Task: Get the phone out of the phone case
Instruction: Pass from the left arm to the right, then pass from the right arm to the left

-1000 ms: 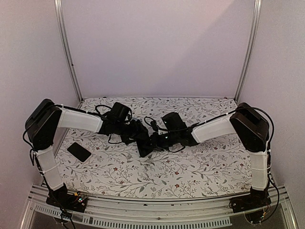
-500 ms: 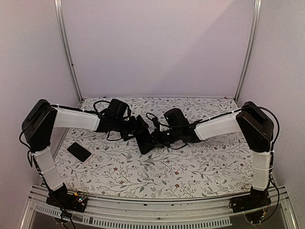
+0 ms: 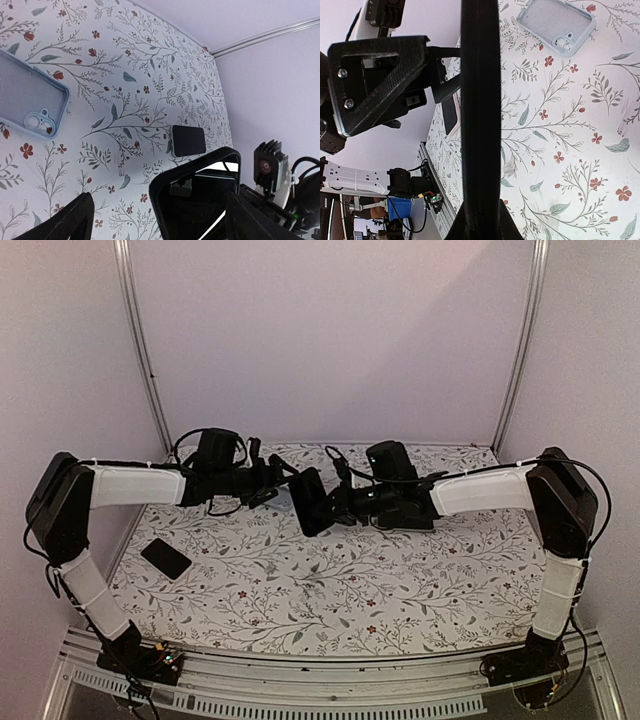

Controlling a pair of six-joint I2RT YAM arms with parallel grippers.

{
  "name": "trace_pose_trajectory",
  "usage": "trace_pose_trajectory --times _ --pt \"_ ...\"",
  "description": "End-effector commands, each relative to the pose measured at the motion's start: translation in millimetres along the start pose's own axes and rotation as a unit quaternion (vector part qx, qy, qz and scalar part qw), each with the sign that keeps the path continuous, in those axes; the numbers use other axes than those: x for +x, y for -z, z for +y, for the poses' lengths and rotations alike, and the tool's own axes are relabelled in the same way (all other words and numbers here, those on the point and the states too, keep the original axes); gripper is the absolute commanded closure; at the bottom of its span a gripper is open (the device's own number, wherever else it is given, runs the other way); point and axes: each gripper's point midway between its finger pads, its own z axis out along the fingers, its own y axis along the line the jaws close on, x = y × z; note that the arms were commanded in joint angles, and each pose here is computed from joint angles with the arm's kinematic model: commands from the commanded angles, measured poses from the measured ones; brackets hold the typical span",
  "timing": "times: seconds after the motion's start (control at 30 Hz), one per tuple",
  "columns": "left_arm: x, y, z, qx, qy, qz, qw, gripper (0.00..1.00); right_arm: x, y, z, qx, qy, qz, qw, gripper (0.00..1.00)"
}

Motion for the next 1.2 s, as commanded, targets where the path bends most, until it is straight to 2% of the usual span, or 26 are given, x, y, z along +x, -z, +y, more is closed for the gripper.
trace_pose_trajectory --times 0.0,0.67,0.83,1.0,1.17 --pt "-11 17 -14 0.07 -0.023 -0.008 0.997 0.08 -28 30 45 -0.063 0.035 -0.029 0.997 1.0" --pt "3 40 -38 0.213 -0.046 0.027 0.976 0.12 -31 60 89 -0.146 0.046 0.004 0.988 1.0" --pt "4 43 -48 0.249 -0.028 0.035 0.967 0.12 -30 63 98 -0.168 0.046 0.017 0.985 1.0" --pt "8 54 -66 0.313 -0.011 0.048 0.948 0.14 -27 64 101 -0.193 0.033 0.033 0.98 1.0" --pt "11 56 -70 0.333 0.004 0.056 0.941 0.16 -25 66 106 -0.214 0.027 0.049 0.975 1.0"
